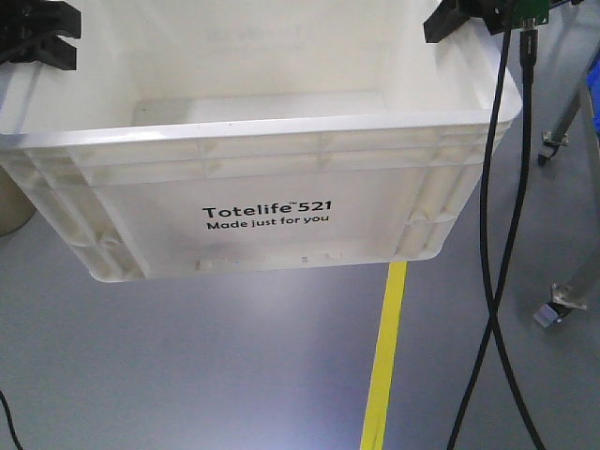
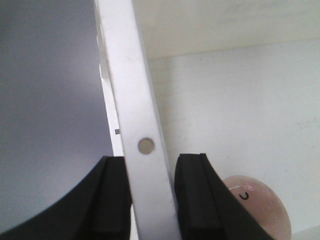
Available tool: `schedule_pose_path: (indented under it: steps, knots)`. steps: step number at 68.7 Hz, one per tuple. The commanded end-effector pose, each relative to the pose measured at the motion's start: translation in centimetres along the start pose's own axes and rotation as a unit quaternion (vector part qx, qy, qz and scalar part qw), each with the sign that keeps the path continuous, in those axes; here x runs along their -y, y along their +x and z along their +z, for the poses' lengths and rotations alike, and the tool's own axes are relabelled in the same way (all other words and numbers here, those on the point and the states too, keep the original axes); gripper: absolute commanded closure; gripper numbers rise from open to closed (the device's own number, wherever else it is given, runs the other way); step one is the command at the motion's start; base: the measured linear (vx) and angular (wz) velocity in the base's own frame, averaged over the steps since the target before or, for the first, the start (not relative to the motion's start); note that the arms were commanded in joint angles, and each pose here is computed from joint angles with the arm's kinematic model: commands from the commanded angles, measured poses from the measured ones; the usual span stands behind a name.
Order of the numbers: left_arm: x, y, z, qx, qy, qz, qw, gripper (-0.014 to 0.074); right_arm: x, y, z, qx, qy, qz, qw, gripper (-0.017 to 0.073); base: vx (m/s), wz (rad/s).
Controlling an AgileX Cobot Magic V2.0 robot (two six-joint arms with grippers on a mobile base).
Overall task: Place moving items into box and shelve
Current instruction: 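Hold the crate with both grippers while the base drives away, then keep both grippers clamped on the crate rims while driving across the floor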
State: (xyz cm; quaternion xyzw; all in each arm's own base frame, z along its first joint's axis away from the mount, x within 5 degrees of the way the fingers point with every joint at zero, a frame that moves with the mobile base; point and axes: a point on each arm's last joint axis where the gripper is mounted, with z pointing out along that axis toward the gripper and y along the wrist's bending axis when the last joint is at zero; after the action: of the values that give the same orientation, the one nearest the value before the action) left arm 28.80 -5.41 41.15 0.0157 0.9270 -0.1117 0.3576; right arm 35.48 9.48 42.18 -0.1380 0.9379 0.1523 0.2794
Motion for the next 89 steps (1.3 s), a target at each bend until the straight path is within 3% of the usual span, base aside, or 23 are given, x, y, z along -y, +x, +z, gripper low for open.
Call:
schedule_pose_path:
  steps: [1, 89]
  knots:
    - [1.59, -1.54, -3.0, 0.101, 0.051, 0.002, 0.994, 0.061, -2.52, -0.37, -4.08, 0.066, -0.066, -0.011, 0.996, 0.057, 0.52, -0.1]
    - [1.6, -1.54, -3.0, 0.101, 0.052, 0.001, 0.994, 0.061, -2.57, -0.37, -4.08, 0.066, -0.069, -0.011, 0.995, 0.057, 0.54, -0.13]
